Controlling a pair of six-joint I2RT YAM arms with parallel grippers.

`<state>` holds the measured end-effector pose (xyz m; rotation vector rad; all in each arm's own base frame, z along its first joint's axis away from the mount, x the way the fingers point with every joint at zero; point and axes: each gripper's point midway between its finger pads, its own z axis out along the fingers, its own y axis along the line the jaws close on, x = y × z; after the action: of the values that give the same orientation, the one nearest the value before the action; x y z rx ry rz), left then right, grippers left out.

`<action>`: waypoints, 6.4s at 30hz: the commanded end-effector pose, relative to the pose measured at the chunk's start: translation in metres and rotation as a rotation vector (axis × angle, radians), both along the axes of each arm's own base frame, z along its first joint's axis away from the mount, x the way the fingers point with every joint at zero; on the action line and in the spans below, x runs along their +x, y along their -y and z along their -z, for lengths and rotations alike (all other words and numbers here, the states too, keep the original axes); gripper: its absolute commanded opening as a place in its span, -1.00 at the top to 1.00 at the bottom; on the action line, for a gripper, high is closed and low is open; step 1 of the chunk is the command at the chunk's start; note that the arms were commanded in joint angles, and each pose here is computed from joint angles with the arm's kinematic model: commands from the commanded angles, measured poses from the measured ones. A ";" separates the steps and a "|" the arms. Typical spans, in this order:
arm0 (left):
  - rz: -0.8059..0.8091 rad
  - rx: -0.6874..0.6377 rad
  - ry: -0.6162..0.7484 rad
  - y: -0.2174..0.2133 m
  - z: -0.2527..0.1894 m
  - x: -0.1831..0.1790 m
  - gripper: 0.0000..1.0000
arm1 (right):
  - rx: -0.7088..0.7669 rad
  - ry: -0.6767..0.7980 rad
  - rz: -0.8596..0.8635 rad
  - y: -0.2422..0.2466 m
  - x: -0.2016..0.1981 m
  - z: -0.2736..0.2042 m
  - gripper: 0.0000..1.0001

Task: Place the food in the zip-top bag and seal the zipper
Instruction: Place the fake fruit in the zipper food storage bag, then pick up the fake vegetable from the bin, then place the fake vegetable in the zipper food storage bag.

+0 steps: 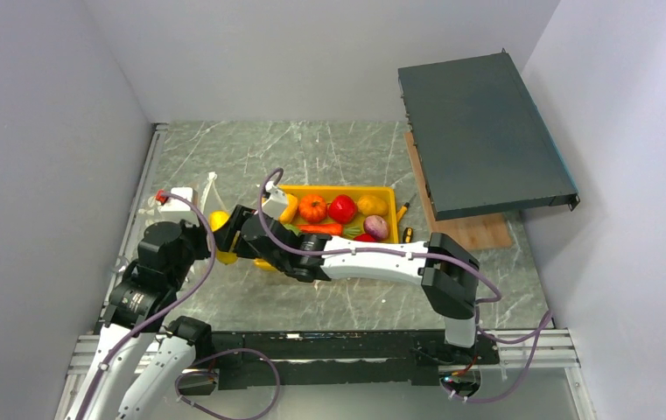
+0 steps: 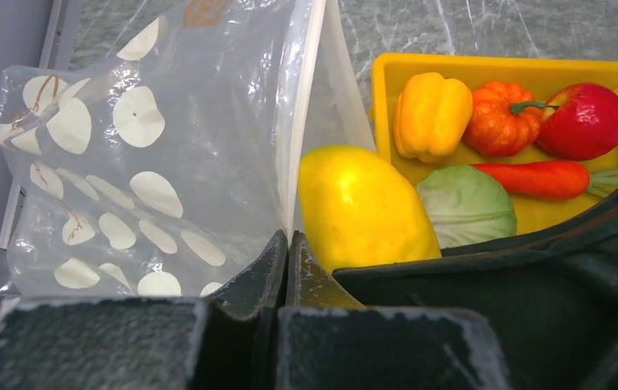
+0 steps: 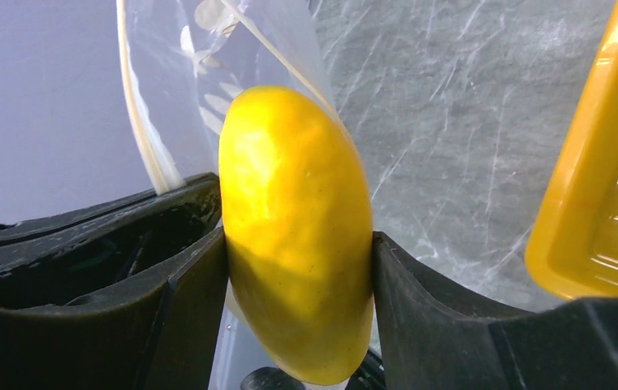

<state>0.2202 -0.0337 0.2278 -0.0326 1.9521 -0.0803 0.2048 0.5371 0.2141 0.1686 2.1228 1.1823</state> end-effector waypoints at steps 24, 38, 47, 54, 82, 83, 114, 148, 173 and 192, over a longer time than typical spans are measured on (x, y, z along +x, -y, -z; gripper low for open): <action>0.000 -0.011 -0.003 0.004 0.002 0.007 1.00 | 0.004 0.200 -0.051 0.000 0.009 -0.050 -0.70; -0.015 0.007 -0.029 0.001 0.007 0.009 1.00 | -0.386 0.499 -0.196 0.102 -0.005 -0.047 -0.54; 0.010 0.047 -0.078 0.003 0.005 0.009 1.00 | -0.951 0.441 -0.105 0.234 0.013 0.015 -0.66; 0.051 0.036 -0.106 0.011 0.019 0.009 1.00 | -1.319 0.346 0.033 0.308 0.037 0.046 -0.76; 0.035 0.059 -0.087 0.006 0.018 0.012 1.00 | -1.506 0.129 0.132 0.342 0.110 0.142 -0.34; 0.036 0.060 -0.086 0.006 0.018 0.011 1.00 | -1.505 0.130 0.131 0.341 0.112 0.143 -0.34; 0.039 0.059 -0.102 0.007 0.020 0.012 1.00 | -1.277 0.322 0.157 0.301 0.099 0.075 0.66; 0.030 0.044 -0.041 0.004 0.010 0.007 1.00 | 0.065 0.499 -0.367 0.032 -0.012 -0.063 1.00; 0.023 0.041 -0.026 0.002 0.006 0.005 1.00 | -0.008 0.297 -0.117 -0.010 0.054 -0.001 0.37; 0.005 0.044 -0.048 0.000 0.010 0.006 1.00 | -0.092 0.440 -0.327 0.010 0.019 -0.016 -0.39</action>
<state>0.2226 -0.0334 0.2134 0.0153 2.0196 -0.0381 0.2382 0.5349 0.1825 -0.3253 1.9766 1.1083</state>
